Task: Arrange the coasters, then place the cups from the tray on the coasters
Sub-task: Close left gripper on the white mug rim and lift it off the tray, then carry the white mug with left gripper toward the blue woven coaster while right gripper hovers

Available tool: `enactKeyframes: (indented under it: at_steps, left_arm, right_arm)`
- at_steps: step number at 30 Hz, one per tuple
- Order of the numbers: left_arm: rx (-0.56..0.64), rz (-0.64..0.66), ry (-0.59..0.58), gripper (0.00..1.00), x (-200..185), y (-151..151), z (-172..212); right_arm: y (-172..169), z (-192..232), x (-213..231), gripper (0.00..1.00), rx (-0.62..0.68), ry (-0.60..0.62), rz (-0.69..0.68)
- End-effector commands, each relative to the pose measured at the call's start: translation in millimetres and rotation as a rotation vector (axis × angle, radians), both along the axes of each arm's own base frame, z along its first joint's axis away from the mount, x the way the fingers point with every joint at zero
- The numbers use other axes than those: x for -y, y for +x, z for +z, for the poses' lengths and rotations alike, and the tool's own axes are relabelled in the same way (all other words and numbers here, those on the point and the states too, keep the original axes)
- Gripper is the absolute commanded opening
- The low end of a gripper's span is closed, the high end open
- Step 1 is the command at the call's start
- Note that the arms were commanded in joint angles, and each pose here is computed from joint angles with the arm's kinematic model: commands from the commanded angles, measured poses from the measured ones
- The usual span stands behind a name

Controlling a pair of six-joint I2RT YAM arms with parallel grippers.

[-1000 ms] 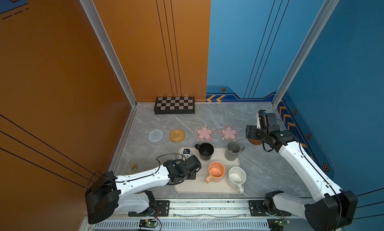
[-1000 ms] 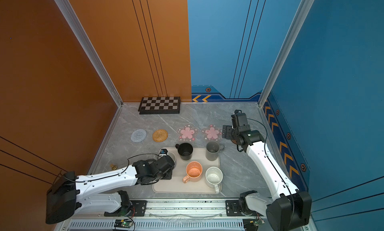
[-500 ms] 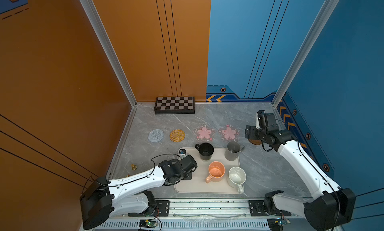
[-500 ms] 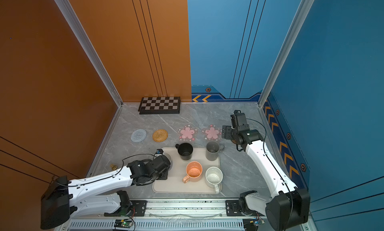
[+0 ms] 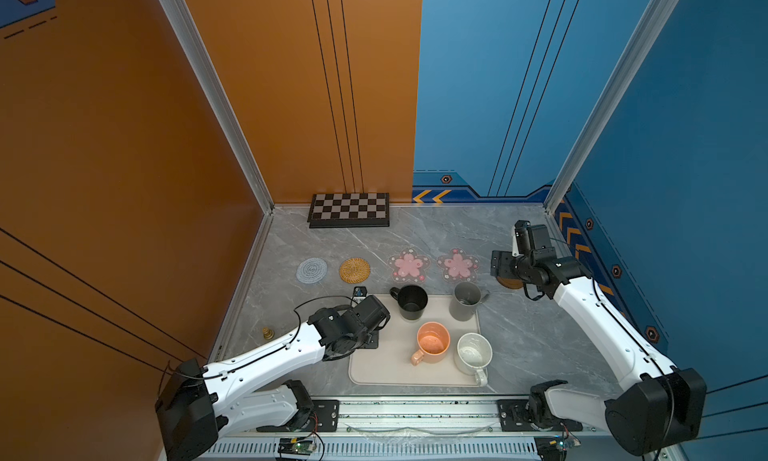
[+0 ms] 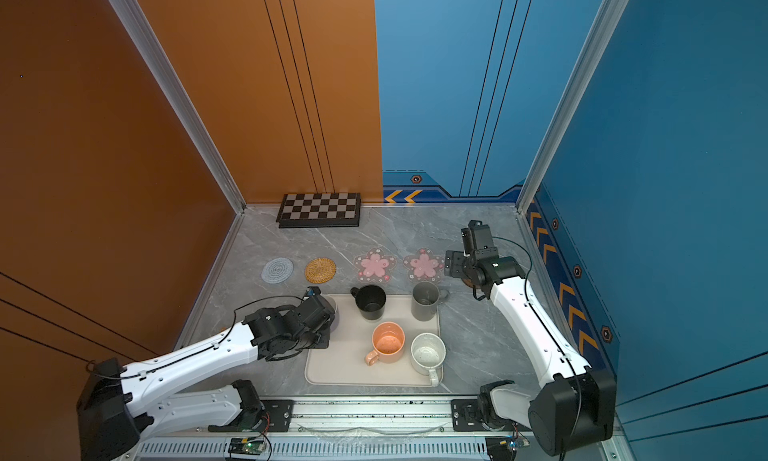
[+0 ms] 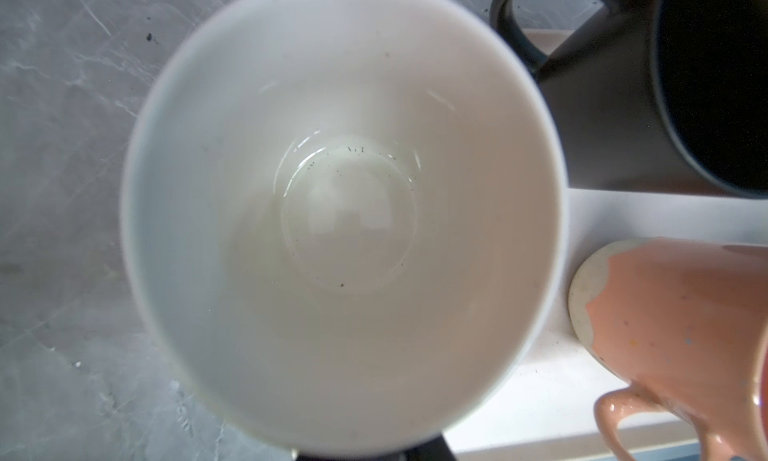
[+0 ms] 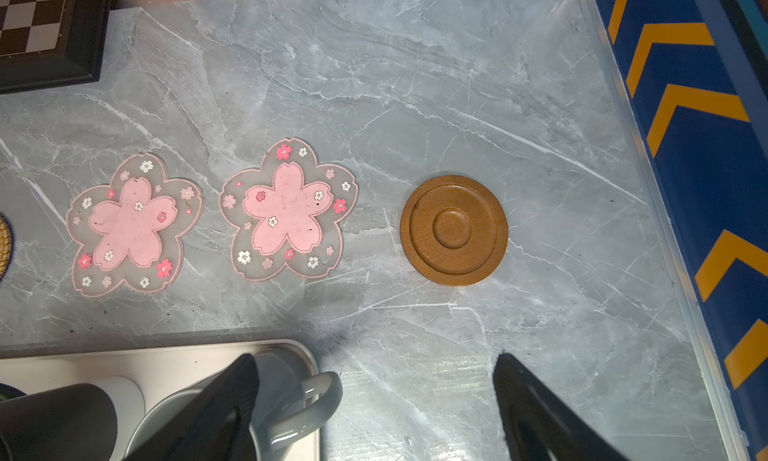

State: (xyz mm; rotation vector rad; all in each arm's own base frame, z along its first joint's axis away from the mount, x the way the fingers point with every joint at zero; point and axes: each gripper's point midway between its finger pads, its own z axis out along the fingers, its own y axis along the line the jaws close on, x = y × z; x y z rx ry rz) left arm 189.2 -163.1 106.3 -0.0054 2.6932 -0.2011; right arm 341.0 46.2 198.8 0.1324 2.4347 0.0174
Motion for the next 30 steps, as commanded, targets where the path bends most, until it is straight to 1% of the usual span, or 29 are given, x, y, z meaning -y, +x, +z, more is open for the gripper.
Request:
enactKeyframes:
  at_steps: [1,5,7,11,18,22,30]
  left_arm:
    - [0.059,0.006,-0.019,0.0,-3,10,24]
    - [0.058,0.0,-0.012,0.0,-7,12,29]
    - [0.047,-0.028,-0.01,0.0,-7,13,32]
    - [0.051,-0.04,0.035,0.0,-21,19,44]
    - [0.047,-0.025,-0.003,0.0,-39,28,56]
    - [0.047,0.003,0.003,0.0,-51,36,57]
    - [0.045,0.091,-0.002,0.0,-79,50,59]
  right_arm:
    - [5,2,-2,0.9,0.01,0.011,0.012]
    - [5,3,-2,0.91,0.011,0.014,0.016]
    - [5,3,-2,0.91,0.012,0.017,0.015]
    - [6,4,-5,0.9,0.013,0.035,0.021]
    - [5,4,-12,0.91,0.005,0.094,0.021]
    - [7,5,-24,0.91,-0.005,0.147,0.059]
    - [10,22,-48,0.9,0.026,0.232,0.143]
